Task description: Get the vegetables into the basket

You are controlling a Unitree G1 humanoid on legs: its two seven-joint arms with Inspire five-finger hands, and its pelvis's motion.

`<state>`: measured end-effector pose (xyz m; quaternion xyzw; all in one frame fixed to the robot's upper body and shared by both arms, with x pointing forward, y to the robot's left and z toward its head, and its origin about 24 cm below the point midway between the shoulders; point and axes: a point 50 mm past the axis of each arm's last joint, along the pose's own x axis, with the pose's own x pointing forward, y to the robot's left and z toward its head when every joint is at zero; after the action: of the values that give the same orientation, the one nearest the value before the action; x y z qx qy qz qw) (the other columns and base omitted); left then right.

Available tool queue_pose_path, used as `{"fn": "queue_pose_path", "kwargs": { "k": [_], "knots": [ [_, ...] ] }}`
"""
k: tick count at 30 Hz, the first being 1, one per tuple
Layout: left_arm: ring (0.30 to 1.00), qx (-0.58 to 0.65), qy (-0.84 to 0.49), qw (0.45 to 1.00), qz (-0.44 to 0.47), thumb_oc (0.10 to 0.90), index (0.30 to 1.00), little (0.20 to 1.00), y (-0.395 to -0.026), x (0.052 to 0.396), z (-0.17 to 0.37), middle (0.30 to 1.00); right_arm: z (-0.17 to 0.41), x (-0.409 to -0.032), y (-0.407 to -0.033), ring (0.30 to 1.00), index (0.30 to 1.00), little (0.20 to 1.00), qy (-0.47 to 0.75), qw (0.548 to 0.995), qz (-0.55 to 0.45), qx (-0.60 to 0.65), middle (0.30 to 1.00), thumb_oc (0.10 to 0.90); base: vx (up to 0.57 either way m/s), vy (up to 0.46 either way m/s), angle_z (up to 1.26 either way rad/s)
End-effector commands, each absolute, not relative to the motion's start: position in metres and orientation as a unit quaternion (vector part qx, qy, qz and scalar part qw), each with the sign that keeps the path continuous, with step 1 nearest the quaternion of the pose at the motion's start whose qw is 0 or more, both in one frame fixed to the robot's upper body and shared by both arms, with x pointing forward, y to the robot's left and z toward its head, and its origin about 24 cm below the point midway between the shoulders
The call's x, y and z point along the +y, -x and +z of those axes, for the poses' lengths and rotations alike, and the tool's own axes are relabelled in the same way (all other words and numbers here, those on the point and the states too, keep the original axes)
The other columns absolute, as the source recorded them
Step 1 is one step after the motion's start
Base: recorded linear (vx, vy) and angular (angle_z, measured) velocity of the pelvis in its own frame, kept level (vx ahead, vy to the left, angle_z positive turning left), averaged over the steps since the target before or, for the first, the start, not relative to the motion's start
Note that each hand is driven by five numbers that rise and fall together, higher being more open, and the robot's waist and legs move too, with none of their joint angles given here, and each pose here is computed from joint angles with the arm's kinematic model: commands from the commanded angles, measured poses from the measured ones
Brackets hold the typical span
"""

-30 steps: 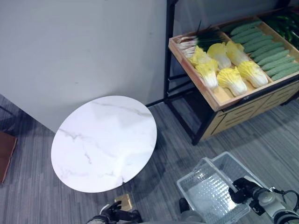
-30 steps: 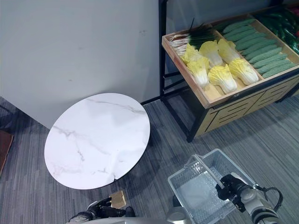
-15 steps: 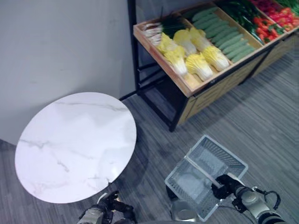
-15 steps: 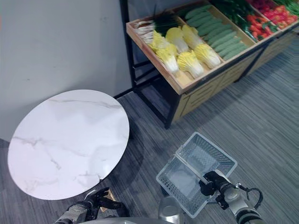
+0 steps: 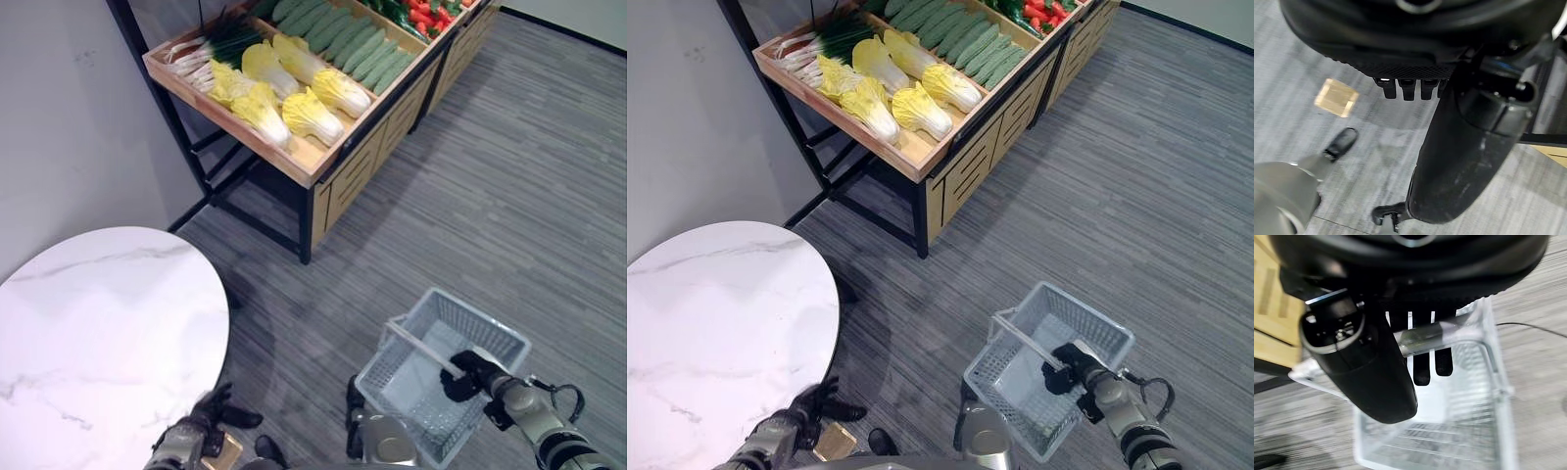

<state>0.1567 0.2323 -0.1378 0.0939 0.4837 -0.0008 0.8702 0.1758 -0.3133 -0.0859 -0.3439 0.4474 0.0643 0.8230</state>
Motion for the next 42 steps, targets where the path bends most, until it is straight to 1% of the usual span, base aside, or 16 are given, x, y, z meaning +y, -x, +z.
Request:
{"fn": "queue_pose_path", "kwargs": {
  "k": [1, 7, 16, 19, 20, 25, 30, 33, 37, 42],
  "knots": [
    [1.0, 0.49, -0.105, 0.866, 0.0, 0.9, 1.0, 1.0, -0.156, 0.235, -0.139, 1.0, -0.064, -0.306, -0.212, 0.3, 0.3, 0.3, 0.353, 0.856, 0.066, 0.373, 0.3, 0.4, 0.03, -0.077, 0.06],
    [1.0, 0.485, -0.103, 0.868, -0.008, 0.9, 1.0, 1.0, -0.159, 0.228, -0.139, 1.0, -0.066, -0.307, -0.207, 0.3, 0.3, 0.3, 0.35, 0.854, 0.063, 0.38, 0.3, 0.4, 0.03, -0.108, 0.04],
    [1.0, 0.487, -0.088, 0.869, 0.004, 0.9, 1.0, 1.0, -0.156, 0.228, -0.14, 1.0, -0.071, -0.309, -0.199, 0.3, 0.3, 0.3, 0.349, 0.85, 0.063, 0.39, 0.3, 0.4, 0.04, -0.128, 0.05],
    [1.0, 0.479, -0.076, 0.875, 0.012, 0.9, 1.0, 1.0, -0.161, 0.227, -0.138, 1.0, -0.071, -0.306, -0.198, 0.3, 0.3, 0.3, 0.352, 0.85, 0.073, 0.386, 0.3, 0.4, 0.03, -0.262, 0.08],
    [1.0, 0.467, -0.069, 0.882, 0.02, 0.9, 1.0, 1.0, -0.169, 0.228, -0.133, 1.0, -0.074, -0.307, -0.193, 0.3, 0.3, 0.3, 0.352, 0.845, 0.078, 0.395, 0.3, 0.4, 0.02, -0.251, 0.06],
    [1.0, 0.459, -0.062, 0.886, 0.028, 0.9, 1.0, 1.0, -0.174, 0.229, -0.131, 1.0, -0.077, -0.306, -0.191, 0.3, 0.3, 0.3, 0.34, 0.848, 0.072, 0.4, 0.3, 0.4, 0.06, -0.142, 0.05],
    [1.0, 0.465, -0.055, 0.883, 0.037, 0.9, 1.0, 1.0, -0.168, 0.229, -0.134, 1.0, -0.079, -0.302, -0.194, 0.3, 0.3, 0.3, 0.353, 0.842, 0.087, 0.399, 0.3, 0.4, 0.14, 0.075, -0.23],
    [1.0, 0.465, -0.053, 0.883, 0.042, 0.9, 1.0, 1.0, -0.167, 0.232, -0.134, 1.0, -0.078, -0.292, -0.205, 0.3, 0.3, 0.3, 0.359, 0.842, 0.107, 0.388, 0.3, 0.4, 0.18, 0.054, -0.71],
    [1.0, 0.465, -0.053, 0.883, 0.036, 0.9, 1.0, 1.0, -0.166, 0.229, -0.135, 1.0, -0.082, -0.287, -0.202, 0.3, 0.3, 0.3, 0.351, 0.842, 0.114, 0.393, 0.3, 0.4, 0.06, 0.102, -1.09],
    [1.0, 0.472, -0.06, 0.879, 0.038, 0.9, 1.0, 1.0, -0.161, 0.231, -0.136, 1.0, -0.088, -0.28, -0.198, 0.3, 0.3, 0.3, 0.345, 0.84, 0.125, 0.4, 0.3, 0.4, 0.02, 0.146, -0.11]
  ]
}}
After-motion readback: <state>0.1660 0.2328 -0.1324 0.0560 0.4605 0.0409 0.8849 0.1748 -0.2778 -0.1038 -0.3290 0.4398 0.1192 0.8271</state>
